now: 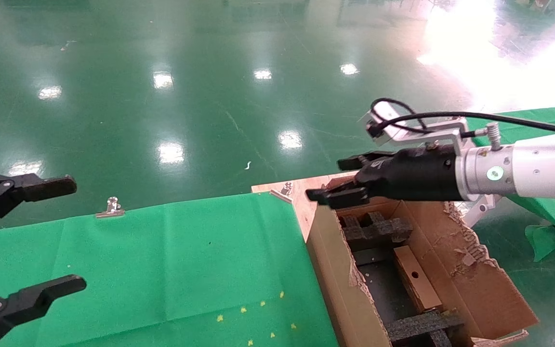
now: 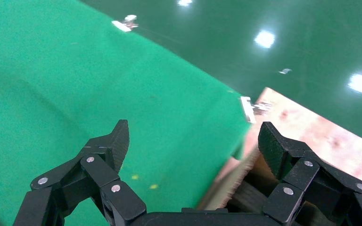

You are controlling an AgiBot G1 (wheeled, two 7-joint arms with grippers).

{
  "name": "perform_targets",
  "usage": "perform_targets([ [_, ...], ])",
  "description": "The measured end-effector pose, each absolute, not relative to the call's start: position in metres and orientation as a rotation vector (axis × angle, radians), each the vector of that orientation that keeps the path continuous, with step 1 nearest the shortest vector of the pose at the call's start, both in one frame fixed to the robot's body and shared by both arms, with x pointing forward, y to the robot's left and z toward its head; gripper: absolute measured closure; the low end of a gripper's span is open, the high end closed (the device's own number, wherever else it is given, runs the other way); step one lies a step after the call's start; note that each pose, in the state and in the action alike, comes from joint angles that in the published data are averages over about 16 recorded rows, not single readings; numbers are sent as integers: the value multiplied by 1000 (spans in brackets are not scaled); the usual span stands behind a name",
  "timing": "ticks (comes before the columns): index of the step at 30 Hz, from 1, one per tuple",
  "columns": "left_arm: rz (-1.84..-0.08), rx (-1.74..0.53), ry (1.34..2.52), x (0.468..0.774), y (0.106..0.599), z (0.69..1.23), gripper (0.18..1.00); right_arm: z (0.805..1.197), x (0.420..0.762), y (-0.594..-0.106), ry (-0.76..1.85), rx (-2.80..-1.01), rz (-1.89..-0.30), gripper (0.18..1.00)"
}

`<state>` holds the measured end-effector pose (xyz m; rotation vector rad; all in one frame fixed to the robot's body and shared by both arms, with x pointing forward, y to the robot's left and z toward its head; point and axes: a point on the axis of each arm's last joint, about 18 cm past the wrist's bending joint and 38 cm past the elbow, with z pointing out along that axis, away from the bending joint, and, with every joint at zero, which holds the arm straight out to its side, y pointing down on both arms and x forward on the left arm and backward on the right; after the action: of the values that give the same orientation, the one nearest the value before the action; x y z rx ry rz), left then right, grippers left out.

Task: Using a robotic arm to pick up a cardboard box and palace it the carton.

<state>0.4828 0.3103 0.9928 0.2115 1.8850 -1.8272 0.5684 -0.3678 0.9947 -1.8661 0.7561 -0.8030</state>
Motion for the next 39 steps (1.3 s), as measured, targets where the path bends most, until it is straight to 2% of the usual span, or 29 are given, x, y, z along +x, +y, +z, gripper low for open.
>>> perform_targets([
  [19,-1827,211,1885,483,310,993,183,992,538,-314,319,-1865,-607,178],
  [39,-1827,211,1885,483,310,993,183,993,487,-299,-144,-1657,-542,178],
])
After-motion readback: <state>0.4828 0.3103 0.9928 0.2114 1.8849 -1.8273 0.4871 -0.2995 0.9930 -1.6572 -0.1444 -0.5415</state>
